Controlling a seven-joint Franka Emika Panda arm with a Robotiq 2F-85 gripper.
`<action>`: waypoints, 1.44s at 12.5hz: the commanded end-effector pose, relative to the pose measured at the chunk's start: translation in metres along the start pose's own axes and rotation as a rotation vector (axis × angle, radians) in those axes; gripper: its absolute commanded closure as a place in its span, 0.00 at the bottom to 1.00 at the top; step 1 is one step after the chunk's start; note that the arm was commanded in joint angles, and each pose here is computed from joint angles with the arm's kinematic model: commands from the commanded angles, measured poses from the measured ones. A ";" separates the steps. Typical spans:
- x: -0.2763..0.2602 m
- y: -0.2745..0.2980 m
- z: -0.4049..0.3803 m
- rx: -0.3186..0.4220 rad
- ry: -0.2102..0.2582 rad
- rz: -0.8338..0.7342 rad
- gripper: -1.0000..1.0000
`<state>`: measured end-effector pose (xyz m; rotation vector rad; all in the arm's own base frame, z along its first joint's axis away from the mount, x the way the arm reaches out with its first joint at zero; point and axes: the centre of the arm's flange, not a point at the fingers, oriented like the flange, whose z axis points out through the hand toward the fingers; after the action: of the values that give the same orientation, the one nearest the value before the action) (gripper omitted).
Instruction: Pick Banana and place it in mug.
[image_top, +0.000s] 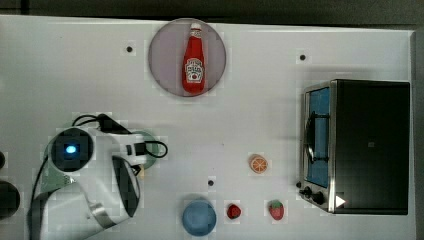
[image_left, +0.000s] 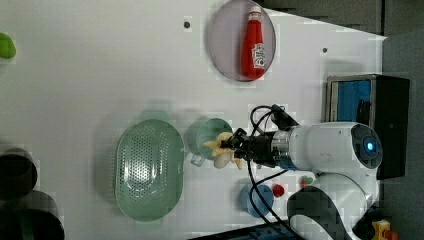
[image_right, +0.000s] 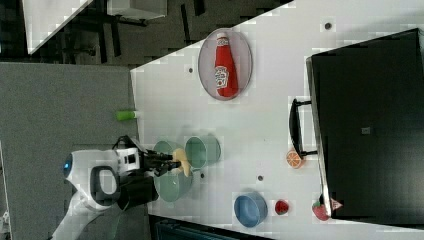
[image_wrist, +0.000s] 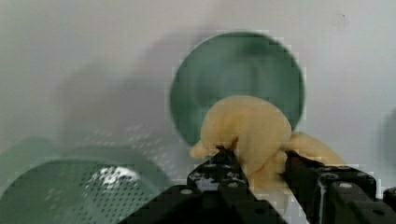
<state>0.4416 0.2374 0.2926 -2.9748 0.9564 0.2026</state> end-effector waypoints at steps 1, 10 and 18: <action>0.011 0.002 -0.001 0.040 0.037 0.049 0.45; 0.044 0.010 -0.108 0.094 0.108 0.120 0.00; 0.115 0.133 -0.278 0.068 0.081 0.256 0.00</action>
<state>0.4826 0.0802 0.5793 -2.7917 1.3196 -0.1005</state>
